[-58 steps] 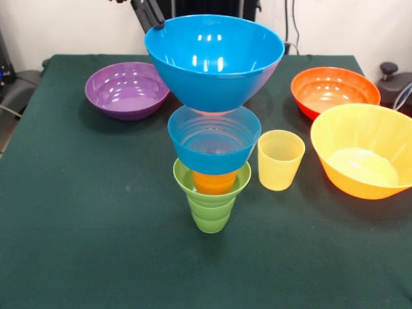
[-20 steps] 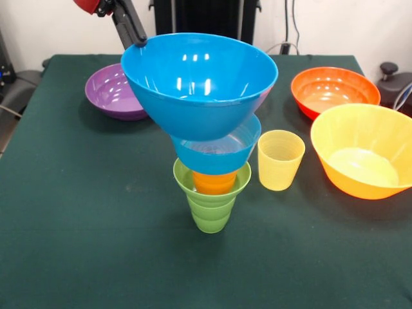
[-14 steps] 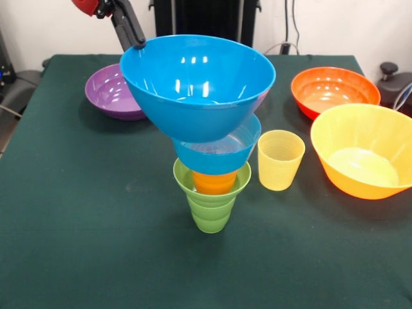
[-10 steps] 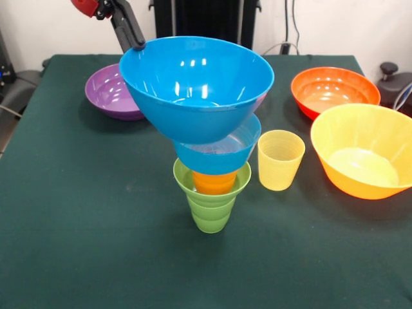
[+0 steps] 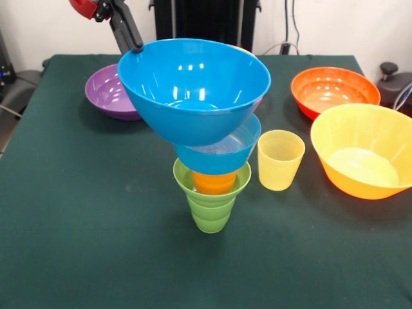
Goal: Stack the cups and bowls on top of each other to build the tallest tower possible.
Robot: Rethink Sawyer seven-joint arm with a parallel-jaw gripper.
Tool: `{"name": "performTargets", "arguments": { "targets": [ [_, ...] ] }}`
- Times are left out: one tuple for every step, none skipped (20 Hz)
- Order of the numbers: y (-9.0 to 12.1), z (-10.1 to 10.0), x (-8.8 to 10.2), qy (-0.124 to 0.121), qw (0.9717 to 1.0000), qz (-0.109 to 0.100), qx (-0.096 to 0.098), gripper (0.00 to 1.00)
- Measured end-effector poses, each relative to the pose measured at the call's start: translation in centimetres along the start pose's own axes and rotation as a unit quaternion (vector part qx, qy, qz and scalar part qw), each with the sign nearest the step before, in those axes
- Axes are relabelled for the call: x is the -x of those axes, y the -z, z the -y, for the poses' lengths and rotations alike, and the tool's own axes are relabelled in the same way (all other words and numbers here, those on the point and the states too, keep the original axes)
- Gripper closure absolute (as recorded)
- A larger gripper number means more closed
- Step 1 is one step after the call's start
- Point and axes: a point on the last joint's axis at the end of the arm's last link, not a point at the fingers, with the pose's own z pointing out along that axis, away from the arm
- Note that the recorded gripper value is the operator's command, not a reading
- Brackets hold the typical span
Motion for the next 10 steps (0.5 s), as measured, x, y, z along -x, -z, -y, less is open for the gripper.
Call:
{"name": "performTargets", "arguments": {
  "targets": [
    [-0.04,0.00,-0.05,0.000,1.0000,-0.001,0.000,1.00],
    [-0.08,-0.01,-0.10,0.000,1.0000,-0.001,-0.001,1.00],
    [-0.14,-0.01,-0.17,0.000,1.0000,-0.002,-0.001,1.00],
    [-0.20,-0.01,-0.24,0.001,1.0000,-0.002,-0.001,1.00],
    [-0.27,0.01,-0.34,0.001,1.0000,-0.003,-0.002,1.00],
    [-0.30,0.03,-0.38,0.001,1.0000,-0.003,-0.003,1.00],
    [-0.39,0.08,-0.50,0.001,1.0000,-0.005,-0.004,1.00],
    [-0.47,0.13,-0.61,0.001,1.0000,-0.006,-0.005,1.00],
    [-0.67,0.28,-0.88,0.001,0.9999,-0.008,-0.008,1.00],
    [-0.78,0.34,-1.04,0.001,0.9999,-0.009,-0.010,1.00]
  ]
}}
